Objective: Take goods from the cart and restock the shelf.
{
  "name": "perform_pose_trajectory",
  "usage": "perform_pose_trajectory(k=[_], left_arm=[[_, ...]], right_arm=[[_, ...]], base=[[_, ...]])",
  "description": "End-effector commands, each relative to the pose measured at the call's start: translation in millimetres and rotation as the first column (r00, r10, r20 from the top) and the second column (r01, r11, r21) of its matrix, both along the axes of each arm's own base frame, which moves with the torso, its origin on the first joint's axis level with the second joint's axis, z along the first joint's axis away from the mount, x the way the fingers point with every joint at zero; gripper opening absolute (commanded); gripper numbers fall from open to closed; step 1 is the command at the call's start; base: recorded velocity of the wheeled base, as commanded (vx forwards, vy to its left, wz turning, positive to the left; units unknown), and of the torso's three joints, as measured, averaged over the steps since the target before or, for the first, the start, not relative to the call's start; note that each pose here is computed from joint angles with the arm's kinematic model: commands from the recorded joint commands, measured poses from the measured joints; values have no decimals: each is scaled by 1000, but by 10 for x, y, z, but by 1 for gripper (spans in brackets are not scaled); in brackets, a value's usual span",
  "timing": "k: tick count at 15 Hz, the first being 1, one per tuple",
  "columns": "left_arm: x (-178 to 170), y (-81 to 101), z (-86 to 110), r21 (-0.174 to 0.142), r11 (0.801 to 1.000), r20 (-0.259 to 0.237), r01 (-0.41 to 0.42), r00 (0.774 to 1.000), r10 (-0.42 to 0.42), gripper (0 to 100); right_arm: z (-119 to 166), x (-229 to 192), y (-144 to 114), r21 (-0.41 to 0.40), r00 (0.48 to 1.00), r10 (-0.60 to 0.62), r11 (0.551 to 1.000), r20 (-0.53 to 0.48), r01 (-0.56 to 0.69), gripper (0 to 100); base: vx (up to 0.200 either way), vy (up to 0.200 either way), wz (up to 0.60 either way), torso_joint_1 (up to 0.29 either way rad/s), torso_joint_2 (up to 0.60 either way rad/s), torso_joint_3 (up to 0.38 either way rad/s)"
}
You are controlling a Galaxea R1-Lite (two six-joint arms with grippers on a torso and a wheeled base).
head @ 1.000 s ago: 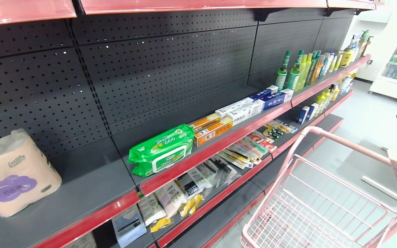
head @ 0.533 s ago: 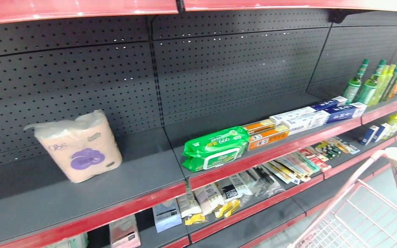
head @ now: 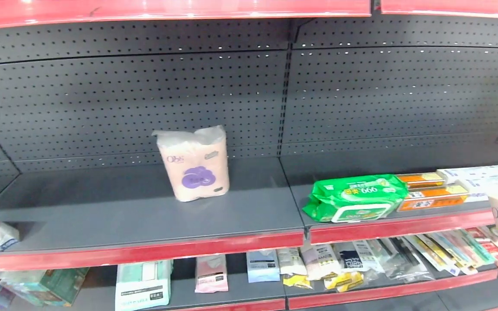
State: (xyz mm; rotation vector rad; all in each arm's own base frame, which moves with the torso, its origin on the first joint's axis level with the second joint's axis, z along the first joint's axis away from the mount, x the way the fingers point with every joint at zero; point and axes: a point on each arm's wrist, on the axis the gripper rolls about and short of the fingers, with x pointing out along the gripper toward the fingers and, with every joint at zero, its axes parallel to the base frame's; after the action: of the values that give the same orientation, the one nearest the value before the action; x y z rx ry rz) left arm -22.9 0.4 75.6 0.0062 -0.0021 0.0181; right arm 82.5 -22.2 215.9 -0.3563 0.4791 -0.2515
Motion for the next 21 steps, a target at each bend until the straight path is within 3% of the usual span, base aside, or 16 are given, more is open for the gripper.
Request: perform_pose_trajectory(k=[1, 6, 10, 13, 14, 16, 17, 18, 19, 20, 21], left_arm=[[1, 0, 0, 0, 1000, -1, 0, 1000, 0, 100], [1, 0, 0, 1, 1000, -1, 0, 1000, 0, 100], [3, 0, 1, 1, 1000, -4, 0, 1000, 0, 100], [24, -1, 12, 6, 1000, -31, 23, 999, -23, 100], [22, -3, 11, 9, 1000, -28, 29, 999, -29, 100], [16, -4, 11, 27, 999, -19, 32, 999, -32, 100], [-7, -4, 84, 29, 999, 8, 29, 1000, -29, 100], [8, 0, 465, 26, 999, 14, 19, 1000, -20, 100], [180, 0, 849, -25, 1000, -38, 8, 999, -9, 100], [341, 3, 1041, -72, 997, -59, -15, 998, 11, 100], [542, 11, 1107, -42, 998, -114, -53, 992, 48, 100]], right_arm=[[10, -2, 0, -3, 1000, 0, 1000, 4, 0, 0], [57, -120, 23, -12, 996, -10, 1000, 93, 11, 0], [100, -418, 116, 60, 970, 32, 997, 241, -48, 0], [53, -693, 195, 43, 935, 87, 993, 345, -108, 0], [-9, -764, 215, 59, 927, 88, 991, 365, -118, 0], [-86, -831, 233, 189, 905, 42, 973, 423, -134, 0], [-121, -880, 244, 205, 897, 37, 968, 441, -141, 0], [-169, -917, 251, 215, 892, 32, 966, 452, -143, 0], [-191, -931, 254, 217, 890, 29, 966, 455, -142, 0], [-211, -928, 253, 217, 893, 28, 966, 449, -140, 0], [-195, -914, 250, 215, 894, 28, 967, 447, -138, 0]], base=[[0, 0, 600, 2, 2, 2], [0, 0, 120, 0, 0, 0], [0, 0, 0, 0, 0, 0], [0, 0, 0, 0, 0, 0], [0, 0, 0, 0, 0, 0], [0, 0, 0, 0, 0, 0], [0, 0, 0, 0, 0, 0], [0, 0, 0, 0, 0, 0], [0, 0, 0, 0, 0, 0], [0, 0, 0, 0, 0, 0], [0, 0, 0, 0, 0, 0]])
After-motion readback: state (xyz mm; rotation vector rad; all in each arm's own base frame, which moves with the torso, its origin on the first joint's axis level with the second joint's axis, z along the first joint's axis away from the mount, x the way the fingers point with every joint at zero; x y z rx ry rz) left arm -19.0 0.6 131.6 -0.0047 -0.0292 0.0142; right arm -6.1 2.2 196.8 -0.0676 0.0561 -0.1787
